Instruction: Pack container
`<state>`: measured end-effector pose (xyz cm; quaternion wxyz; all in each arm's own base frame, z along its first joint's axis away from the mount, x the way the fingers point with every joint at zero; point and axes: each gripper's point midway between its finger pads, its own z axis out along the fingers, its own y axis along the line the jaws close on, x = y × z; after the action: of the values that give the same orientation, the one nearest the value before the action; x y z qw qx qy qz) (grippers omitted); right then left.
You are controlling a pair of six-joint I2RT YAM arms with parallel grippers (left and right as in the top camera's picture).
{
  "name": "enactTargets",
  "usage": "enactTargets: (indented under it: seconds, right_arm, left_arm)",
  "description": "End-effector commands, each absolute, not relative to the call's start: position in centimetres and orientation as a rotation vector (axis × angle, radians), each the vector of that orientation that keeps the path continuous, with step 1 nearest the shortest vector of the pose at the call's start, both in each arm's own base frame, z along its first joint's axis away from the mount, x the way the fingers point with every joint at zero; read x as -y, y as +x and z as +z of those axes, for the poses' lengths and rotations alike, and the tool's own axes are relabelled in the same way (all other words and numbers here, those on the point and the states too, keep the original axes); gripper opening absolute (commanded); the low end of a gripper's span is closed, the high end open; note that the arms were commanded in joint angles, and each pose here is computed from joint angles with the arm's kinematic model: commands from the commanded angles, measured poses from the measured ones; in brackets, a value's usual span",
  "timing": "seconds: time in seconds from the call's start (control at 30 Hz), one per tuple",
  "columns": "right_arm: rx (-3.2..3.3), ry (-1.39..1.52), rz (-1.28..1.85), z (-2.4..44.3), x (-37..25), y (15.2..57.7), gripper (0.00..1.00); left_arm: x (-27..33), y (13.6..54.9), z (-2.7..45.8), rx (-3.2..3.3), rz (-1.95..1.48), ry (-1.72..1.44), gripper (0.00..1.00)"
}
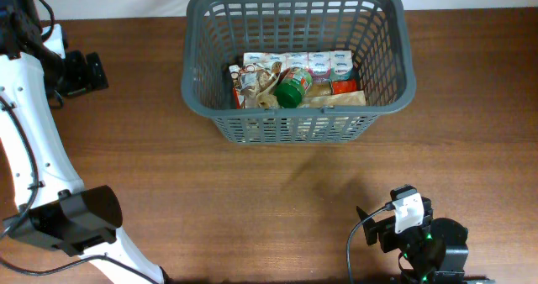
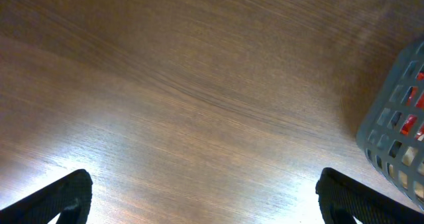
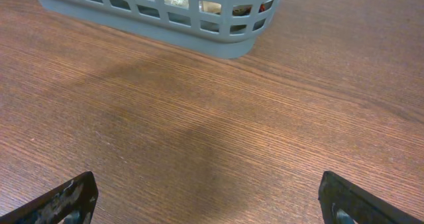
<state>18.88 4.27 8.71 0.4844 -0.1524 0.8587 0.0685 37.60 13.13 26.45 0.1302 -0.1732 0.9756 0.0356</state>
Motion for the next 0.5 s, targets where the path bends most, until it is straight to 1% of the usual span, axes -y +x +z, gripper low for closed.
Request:
enactTargets:
  seconds: [0.0, 0.27, 0.47]
  right_arm:
    - [-2.090, -0.361, 0.156, 8.6, -4.1, 19.0, 0.99]
    - [-2.090, -0.361, 0.156, 8.6, -4.1, 19.0, 0.99]
    - [-2.090, -0.361, 0.156, 8.6, -4.1, 19.0, 0.99]
  left_arm:
    - [-13.0, 37.6, 26.3, -2.834, 0.085, -0.522, 0.99]
    - [-12.1, 37.2, 28.0, -2.795, 0.089, -0.488, 0.99]
    - [-8.3, 36.3, 31.7, -2.711, 0.080, -0.350, 0.99]
